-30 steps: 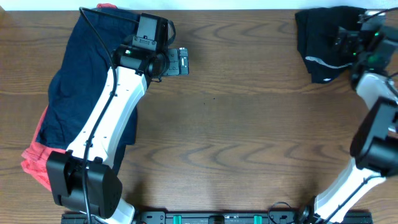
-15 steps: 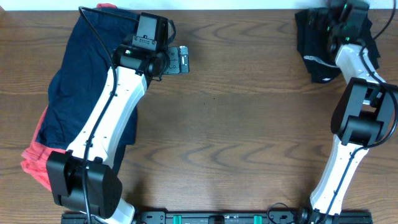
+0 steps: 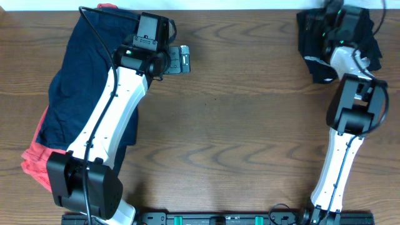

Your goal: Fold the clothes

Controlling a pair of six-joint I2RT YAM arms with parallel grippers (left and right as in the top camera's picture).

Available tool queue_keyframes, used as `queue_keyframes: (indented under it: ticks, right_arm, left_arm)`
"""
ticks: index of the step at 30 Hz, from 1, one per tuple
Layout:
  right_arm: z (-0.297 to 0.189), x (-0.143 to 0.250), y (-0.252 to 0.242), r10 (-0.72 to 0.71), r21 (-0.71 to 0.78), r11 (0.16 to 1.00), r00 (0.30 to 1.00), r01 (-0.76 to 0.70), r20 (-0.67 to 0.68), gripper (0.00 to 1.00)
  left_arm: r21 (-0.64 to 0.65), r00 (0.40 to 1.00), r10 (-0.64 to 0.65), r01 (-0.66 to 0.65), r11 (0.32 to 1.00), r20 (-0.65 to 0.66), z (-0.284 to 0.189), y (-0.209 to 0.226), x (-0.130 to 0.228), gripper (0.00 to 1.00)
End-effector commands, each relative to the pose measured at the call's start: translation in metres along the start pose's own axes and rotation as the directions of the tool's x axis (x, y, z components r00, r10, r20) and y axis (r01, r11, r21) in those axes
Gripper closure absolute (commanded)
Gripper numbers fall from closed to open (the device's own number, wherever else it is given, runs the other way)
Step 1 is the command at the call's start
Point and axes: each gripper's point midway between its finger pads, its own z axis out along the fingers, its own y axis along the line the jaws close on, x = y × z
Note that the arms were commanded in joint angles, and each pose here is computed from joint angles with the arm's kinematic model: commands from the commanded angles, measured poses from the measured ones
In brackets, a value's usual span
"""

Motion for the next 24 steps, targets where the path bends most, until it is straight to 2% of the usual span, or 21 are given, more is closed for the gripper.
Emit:
queue_keyframes:
  ticks: [1,6,11,14,17,24]
  right_arm:
    - [0.007,0.029,-0.014,0.068,0.018,0.998,0.996,-0.067,-0.049,0.01]
    - [0.011,0.058,-0.023,0.102,0.028,0.995,0.989,-0.1,-0.109,0.01]
    - [0.007,0.053,-0.03,0.109,0.036,0.994,0.988,-0.106,-0.109,0.01]
    - [-0.002,0.03,-0.026,0.104,-0.002,0.995,0.992,-0.104,-0.075,0.01]
    - [-0.019,-0.011,-0.019,0.091,-0.046,0.995,0.996,-0.091,-0.017,0.01]
    - [-0.097,-0.12,-0.007,0.061,-0.051,0.997,0.994,-0.057,0.087,0.01]
  left_arm:
    - [-0.012,1.0,0.01,-0.01,1.0,0.012,0.001,0.003,-0.005,0.02]
    - [-0.012,1.0,0.01,-0.01,1.0,0.012,0.001,0.003,-0.005,0.02]
    - [-0.012,1.0,0.01,-0.01,1.0,0.012,0.001,0.003,-0.005,0.02]
    - [-0.012,1.0,0.01,-0.01,1.0,0.012,0.001,0.003,-0.005,0.02]
    - [-0.012,1.0,0.01,-0.01,1.0,0.011,0.001,0.003,-0.005,0.02]
    - [-0.012,1.0,0.009,-0.009,1.0,0.011,0.001,0.003,-0.004,0.02]
